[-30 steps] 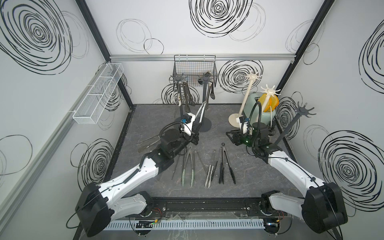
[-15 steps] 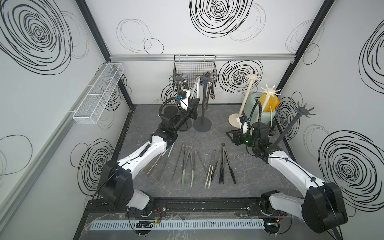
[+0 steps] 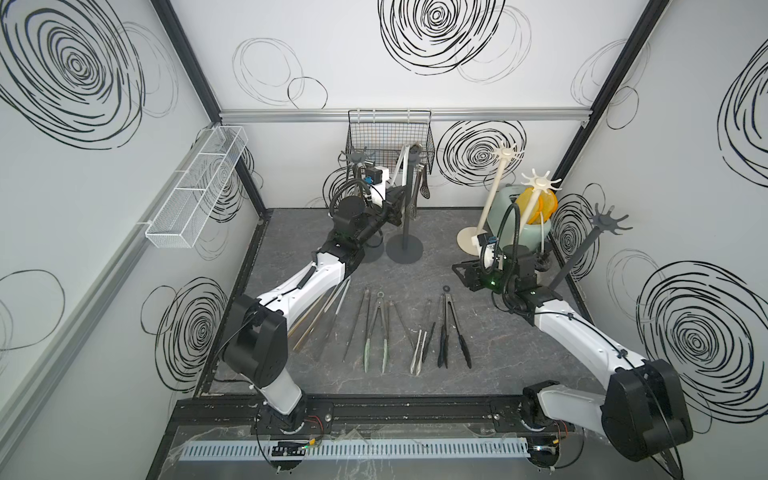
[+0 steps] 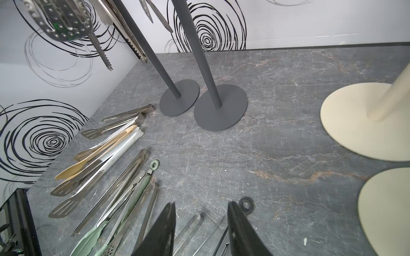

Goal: Hang food tongs on kitchen utensil racks
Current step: Hang the food tongs on the rack.

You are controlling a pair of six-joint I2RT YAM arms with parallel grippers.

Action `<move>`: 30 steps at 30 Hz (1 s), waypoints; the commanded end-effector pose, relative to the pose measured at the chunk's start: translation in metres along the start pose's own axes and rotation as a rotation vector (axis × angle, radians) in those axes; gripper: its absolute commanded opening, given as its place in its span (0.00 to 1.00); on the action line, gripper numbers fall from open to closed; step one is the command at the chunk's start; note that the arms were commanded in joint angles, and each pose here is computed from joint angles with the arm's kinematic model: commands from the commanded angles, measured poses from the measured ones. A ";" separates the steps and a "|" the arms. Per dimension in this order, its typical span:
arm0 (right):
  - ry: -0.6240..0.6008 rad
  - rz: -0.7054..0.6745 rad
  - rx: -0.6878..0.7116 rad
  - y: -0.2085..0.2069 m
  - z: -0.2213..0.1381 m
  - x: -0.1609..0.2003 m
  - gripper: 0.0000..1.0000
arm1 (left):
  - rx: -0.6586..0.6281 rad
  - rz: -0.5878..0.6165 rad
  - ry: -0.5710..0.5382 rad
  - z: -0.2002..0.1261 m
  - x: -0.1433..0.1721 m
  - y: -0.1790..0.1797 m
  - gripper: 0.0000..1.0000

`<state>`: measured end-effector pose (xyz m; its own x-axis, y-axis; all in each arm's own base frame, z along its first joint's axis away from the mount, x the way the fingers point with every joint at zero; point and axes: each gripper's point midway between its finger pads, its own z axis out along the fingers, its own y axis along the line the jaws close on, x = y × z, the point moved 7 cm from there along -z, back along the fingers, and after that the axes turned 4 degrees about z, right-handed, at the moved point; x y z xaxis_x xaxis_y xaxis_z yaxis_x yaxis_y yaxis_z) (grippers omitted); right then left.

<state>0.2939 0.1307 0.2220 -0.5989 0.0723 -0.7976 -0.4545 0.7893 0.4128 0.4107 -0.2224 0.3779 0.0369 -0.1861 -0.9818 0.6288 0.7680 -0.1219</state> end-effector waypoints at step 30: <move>0.015 -0.009 0.005 -0.003 0.002 0.002 0.42 | 0.002 -0.003 -0.008 0.024 0.021 0.019 0.00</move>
<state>0.2951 0.1307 0.2186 -0.6059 0.0675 -0.7927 -0.4512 0.7914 0.4123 0.4424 -0.2299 0.3491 -0.0214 -0.1593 -0.9870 0.6197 0.7726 -0.1381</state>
